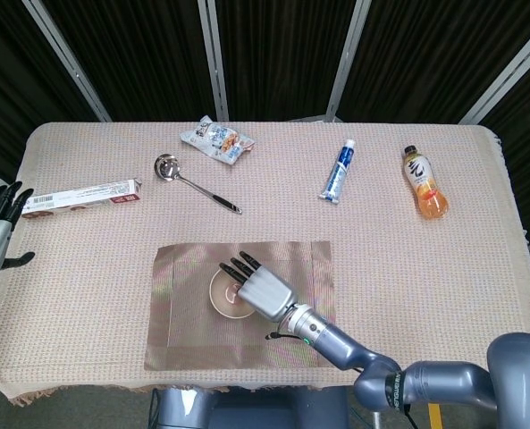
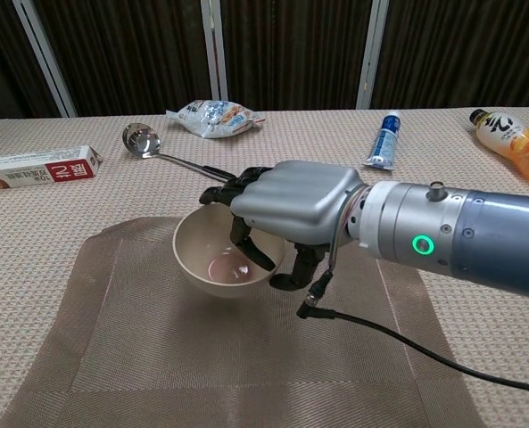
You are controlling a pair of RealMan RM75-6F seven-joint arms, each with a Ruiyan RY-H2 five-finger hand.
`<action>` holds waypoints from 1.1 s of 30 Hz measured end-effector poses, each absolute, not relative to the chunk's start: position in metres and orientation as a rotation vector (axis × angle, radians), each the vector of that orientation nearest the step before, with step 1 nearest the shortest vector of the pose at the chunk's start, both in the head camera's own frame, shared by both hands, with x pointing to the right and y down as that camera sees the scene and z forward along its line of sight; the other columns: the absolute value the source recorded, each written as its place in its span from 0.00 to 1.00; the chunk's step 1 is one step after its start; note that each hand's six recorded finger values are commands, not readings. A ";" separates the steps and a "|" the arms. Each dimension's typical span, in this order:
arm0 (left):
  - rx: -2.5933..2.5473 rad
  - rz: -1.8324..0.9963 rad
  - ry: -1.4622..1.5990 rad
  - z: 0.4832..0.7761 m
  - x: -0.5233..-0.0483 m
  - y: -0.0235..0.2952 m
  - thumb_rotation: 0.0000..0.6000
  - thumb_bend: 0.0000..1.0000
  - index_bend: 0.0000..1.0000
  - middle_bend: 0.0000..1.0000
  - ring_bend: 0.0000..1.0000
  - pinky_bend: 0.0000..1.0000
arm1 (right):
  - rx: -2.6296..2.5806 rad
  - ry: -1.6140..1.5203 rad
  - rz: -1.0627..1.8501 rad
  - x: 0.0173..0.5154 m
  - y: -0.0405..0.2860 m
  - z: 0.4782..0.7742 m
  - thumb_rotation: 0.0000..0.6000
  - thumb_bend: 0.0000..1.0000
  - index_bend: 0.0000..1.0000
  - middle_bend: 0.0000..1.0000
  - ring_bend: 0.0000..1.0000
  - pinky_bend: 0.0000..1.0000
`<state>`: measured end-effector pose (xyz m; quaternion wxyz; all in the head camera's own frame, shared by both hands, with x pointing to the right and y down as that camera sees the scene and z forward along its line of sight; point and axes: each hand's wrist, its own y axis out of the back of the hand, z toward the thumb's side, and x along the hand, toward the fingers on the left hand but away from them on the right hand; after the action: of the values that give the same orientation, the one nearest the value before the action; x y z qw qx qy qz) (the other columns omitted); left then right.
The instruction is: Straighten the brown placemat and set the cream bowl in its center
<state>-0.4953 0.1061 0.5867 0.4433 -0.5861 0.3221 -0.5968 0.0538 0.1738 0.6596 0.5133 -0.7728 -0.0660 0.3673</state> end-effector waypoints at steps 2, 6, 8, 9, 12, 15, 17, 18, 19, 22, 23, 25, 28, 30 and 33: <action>-1.461 -1.488 0.794 0.589 -0.495 0.107 1.00 0.00 0.00 0.00 0.00 0.00 | -1.859 -0.164 0.895 0.053 0.174 0.662 1.00 0.13 0.11 0.00 0.00 0.00; -1.465 -1.490 0.793 0.591 -0.494 0.107 1.00 0.00 0.00 0.00 0.00 0.00 | -1.891 -0.170 0.917 0.055 0.174 0.663 1.00 0.00 0.00 0.00 0.00 0.00; -1.473 -1.490 0.801 0.591 -0.493 0.108 1.00 0.00 0.00 0.00 0.00 0.00 | -1.923 -0.173 0.921 0.057 0.175 0.660 1.00 0.00 0.00 0.00 0.00 0.00; -1.477 -1.490 0.806 0.591 -0.492 0.108 1.00 0.00 0.00 0.00 0.00 0.00 | -1.934 -0.177 0.920 0.058 0.175 0.658 1.00 0.00 0.00 0.00 0.00 0.00; -1.492 -1.486 0.829 0.590 -0.490 0.109 1.00 0.00 0.00 0.00 0.00 0.00 | -1.942 -0.208 0.921 0.066 0.171 0.650 1.00 0.00 0.00 0.00 0.00 0.00; -1.499 -1.477 0.845 0.586 -0.487 0.110 1.00 0.00 0.00 0.00 0.00 0.00 | -1.937 -0.254 0.922 0.078 0.168 0.639 1.00 0.00 0.00 0.00 0.00 0.00; -1.498 -1.469 0.858 0.583 -0.485 0.110 1.00 0.00 0.00 0.00 0.00 0.00 | -1.929 -0.286 0.929 0.090 0.164 0.632 1.00 0.00 0.00 0.00 0.00 0.00; -1.499 -1.465 0.865 0.581 -0.484 0.110 1.00 0.00 0.00 0.00 0.00 0.00 | -1.925 -0.299 0.934 0.096 0.163 0.629 1.00 0.00 0.00 0.00 0.00 0.00; -1.500 -1.460 0.875 0.579 -0.483 0.111 1.00 0.00 0.00 0.00 0.00 0.00 | -1.917 -0.318 0.941 0.105 0.161 0.625 1.00 0.00 0.00 0.00 0.00 0.00; -1.501 -1.448 0.907 0.572 -0.480 0.116 1.00 0.00 0.00 0.00 0.00 0.00 | -1.882 -0.383 0.967 0.134 0.155 0.613 1.00 0.00 0.00 0.00 0.00 0.00; -1.497 -1.446 0.919 0.570 -0.479 0.118 1.00 0.00 0.00 0.00 0.00 0.00 | -1.866 -0.405 0.977 0.145 0.153 0.609 1.00 0.00 0.00 0.00 0.00 0.00; -1.475 -1.451 0.944 0.565 -0.480 0.123 1.00 0.00 0.00 0.00 0.00 0.00 | -1.826 -0.461 1.004 0.172 0.148 0.601 1.00 0.00 0.00 0.00 0.00 0.00; -1.439 -1.481 0.954 0.560 -0.481 0.131 1.00 0.00 0.00 0.00 0.00 0.00 | -1.762 -0.541 1.055 0.217 0.143 0.590 1.00 0.00 0.00 0.00 0.00 0.00; -1.427 -1.497 0.963 0.557 -0.479 0.137 1.00 0.00 0.00 0.00 0.00 0.00 | -1.720 -0.599 1.096 0.246 0.140 0.586 1.00 0.00 0.00 0.00 0.00 0.00; -1.407 -1.520 0.984 0.550 -0.476 0.151 1.00 0.00 0.00 0.00 0.00 0.00 | -1.666 -0.714 1.145 0.291 0.140 0.581 1.00 0.00 0.00 0.00 0.00 0.00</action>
<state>-0.4761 0.1508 0.5501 0.4116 -0.5593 0.3912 -0.6040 0.2912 0.1396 0.5805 0.4782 -0.6825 -0.2924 0.4690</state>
